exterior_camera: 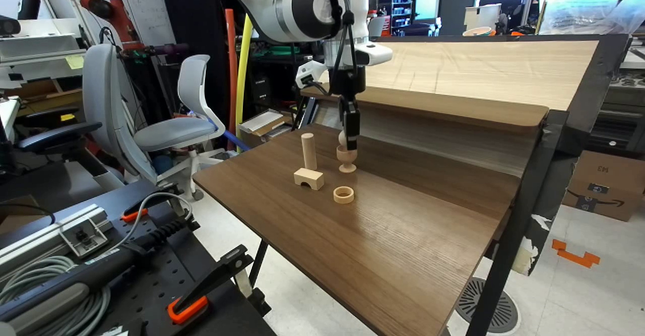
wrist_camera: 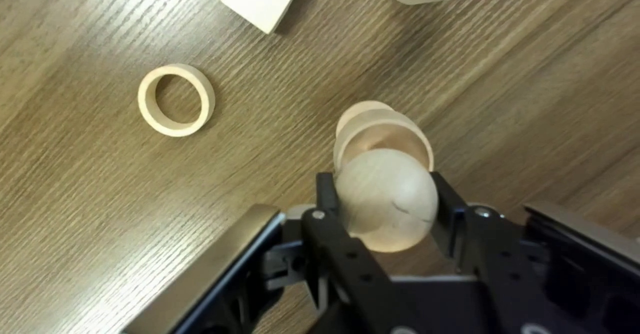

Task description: Place the wooden sphere in the wooden cup

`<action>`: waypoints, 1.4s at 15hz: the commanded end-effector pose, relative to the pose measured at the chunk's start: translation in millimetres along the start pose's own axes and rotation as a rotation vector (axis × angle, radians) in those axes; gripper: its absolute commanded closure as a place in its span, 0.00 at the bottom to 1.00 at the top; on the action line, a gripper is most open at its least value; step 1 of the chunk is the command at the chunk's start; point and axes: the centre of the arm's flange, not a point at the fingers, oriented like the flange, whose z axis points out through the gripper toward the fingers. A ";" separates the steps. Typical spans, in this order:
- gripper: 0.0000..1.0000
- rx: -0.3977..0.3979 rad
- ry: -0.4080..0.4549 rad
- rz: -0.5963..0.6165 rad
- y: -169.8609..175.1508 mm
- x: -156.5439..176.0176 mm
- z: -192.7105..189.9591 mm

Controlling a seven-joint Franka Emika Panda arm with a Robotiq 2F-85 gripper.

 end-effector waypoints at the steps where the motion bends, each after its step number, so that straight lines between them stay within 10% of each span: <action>1: 0.28 -0.013 0.013 0.001 -11.5 4.1 -1.1; 5: 0.01 -0.009 0.014 -0.003 -13.8 2.9 -3.3; 21: 0.00 -0.009 0.104 -0.234 13.2 20.8 -57.7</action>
